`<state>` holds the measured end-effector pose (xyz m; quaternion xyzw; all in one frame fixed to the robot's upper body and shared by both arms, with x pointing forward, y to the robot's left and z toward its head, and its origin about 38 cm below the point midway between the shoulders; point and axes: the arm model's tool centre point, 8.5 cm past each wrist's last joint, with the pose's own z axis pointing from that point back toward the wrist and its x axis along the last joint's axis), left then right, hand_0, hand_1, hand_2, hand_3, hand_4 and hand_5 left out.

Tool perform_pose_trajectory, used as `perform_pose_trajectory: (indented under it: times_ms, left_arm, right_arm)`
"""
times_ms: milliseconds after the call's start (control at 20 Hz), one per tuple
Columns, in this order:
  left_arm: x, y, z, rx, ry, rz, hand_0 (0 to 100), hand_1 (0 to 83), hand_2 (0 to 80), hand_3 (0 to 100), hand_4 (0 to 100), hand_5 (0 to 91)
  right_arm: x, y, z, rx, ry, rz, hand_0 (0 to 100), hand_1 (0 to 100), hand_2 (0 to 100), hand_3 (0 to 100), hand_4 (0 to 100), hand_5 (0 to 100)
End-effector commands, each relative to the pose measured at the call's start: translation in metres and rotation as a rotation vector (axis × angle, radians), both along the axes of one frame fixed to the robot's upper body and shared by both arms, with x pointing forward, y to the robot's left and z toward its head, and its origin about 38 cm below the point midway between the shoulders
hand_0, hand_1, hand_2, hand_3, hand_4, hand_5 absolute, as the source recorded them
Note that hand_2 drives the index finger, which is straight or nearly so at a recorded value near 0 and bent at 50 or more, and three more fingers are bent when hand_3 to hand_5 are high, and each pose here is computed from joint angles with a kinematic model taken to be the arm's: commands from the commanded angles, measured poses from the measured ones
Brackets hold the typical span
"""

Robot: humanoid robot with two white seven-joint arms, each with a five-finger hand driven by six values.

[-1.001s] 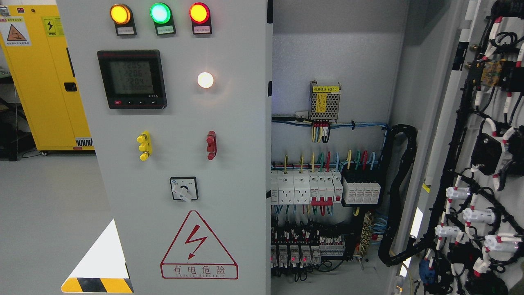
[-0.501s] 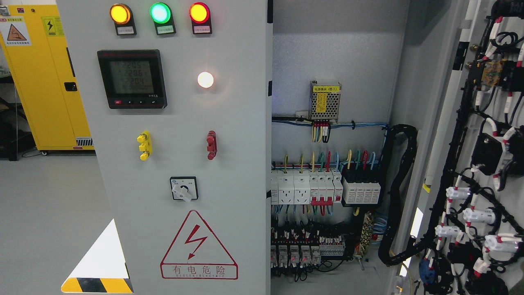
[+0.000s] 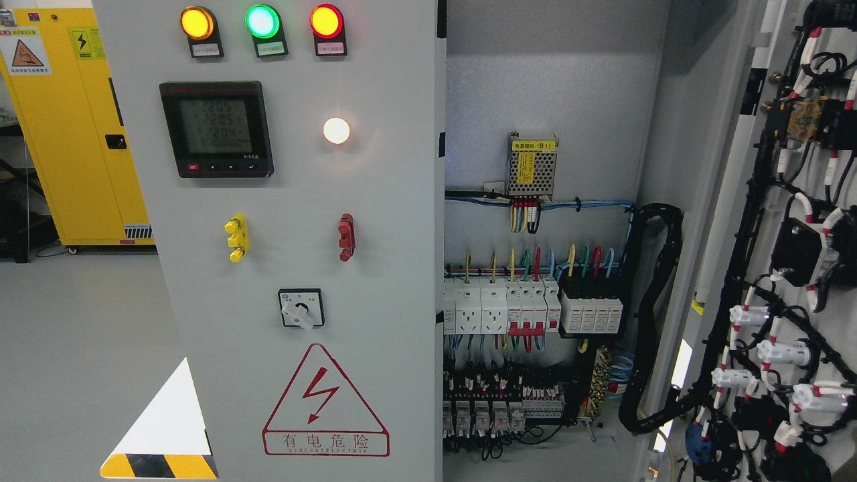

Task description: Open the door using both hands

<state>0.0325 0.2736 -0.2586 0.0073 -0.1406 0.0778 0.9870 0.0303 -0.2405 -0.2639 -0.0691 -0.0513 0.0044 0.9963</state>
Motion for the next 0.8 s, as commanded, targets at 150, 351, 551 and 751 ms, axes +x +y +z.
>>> perform_pose_trajectory:
  times_ms: [150,351,551,751]
  left_arm:
    - [-0.096,0.018,0.003,0.117,0.375,-0.116,12,55.6,0.0,0,0,0.0]
    - [-0.086,0.009,0.001,0.009,0.342,-0.133,12,55.6,0.0,0,0,0.0]
    - [-0.077,0.009,0.0,0.006,0.323,-0.13,12,55.6,0.0,0,0,0.0]
    - [-0.065,0.01,0.0,0.015,0.3,-0.13,12,55.6,0.0,0,0,0.0]
  right_arm:
    - [0.005,0.004,0.0,0.007,-0.014,-0.001,0,50,4,0,0,0]
    - [0.041,0.013,0.005,0.035,-0.171,-0.002,0,50,4,0,0,0]
    - [0.095,0.026,0.042,0.086,-0.462,-0.011,0,50,4,0,0,0]
    - [0.146,0.029,0.106,0.118,-0.748,-0.007,0,50,4,0,0,0]
